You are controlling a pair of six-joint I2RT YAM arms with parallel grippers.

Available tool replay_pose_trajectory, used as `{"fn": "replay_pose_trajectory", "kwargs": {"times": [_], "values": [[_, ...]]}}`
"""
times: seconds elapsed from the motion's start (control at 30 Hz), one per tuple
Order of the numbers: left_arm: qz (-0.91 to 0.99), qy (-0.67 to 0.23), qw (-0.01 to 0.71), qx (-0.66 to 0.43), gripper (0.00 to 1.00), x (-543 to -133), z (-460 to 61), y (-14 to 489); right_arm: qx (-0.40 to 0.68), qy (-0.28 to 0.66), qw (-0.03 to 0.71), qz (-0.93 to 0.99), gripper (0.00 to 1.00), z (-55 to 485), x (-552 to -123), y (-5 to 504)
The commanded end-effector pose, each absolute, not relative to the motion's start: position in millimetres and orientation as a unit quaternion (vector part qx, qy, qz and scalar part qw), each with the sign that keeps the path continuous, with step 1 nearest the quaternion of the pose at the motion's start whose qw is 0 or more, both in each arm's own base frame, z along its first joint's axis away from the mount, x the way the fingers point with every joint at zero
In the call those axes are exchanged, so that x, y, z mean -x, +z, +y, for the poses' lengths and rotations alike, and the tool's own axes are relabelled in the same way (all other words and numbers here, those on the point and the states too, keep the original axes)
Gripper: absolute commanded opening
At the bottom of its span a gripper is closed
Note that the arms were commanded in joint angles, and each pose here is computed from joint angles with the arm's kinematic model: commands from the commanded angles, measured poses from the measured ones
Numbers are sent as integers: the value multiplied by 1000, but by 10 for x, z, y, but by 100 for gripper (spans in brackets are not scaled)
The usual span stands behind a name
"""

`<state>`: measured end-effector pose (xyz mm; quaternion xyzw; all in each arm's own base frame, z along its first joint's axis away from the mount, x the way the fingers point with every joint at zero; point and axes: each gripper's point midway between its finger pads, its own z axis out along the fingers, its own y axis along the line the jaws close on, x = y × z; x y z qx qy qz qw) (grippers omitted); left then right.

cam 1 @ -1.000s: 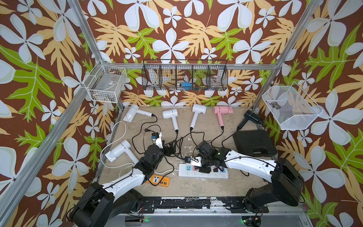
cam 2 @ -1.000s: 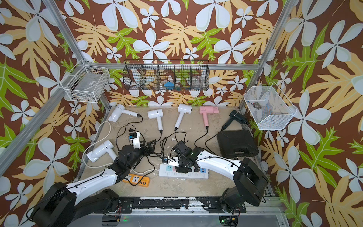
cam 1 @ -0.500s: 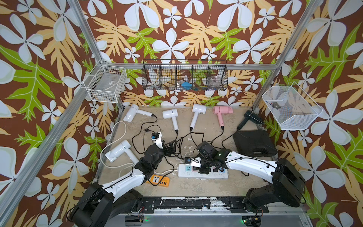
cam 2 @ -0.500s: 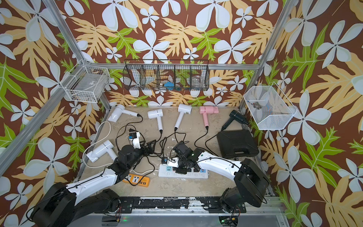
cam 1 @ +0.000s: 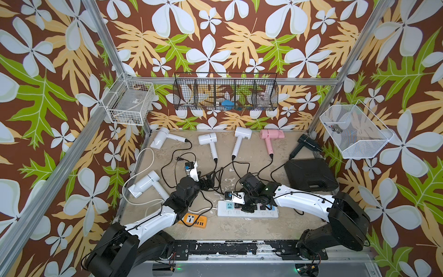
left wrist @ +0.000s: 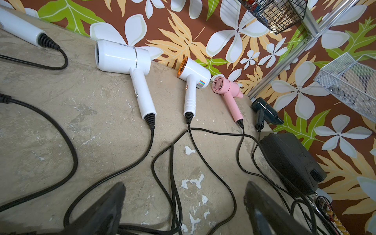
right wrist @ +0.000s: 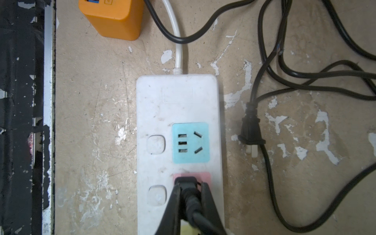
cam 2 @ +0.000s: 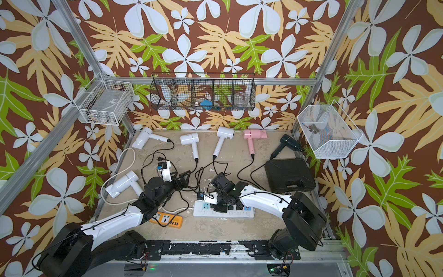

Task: Charge the blow dryers
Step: Insert the plug into the socket.

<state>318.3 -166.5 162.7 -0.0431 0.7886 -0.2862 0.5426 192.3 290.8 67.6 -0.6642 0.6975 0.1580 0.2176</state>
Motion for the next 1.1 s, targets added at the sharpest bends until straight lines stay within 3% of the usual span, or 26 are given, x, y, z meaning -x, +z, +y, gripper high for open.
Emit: {"fn": "replay_pose_trajectory", "kwargs": {"times": [0.0,0.67,1.07], "values": [[785,-291,545,40,93,-3187,-1678,1650,662,152,208,704,0,2856,-1906,632],[784,-299,543,38,91,-3180,-1705,1644,672,133,162,711,0,2372,-1764,399],[785,-299,542,37,91,-3181,-1710,1627,685,102,90,715,0,2175,-1689,156]]}}
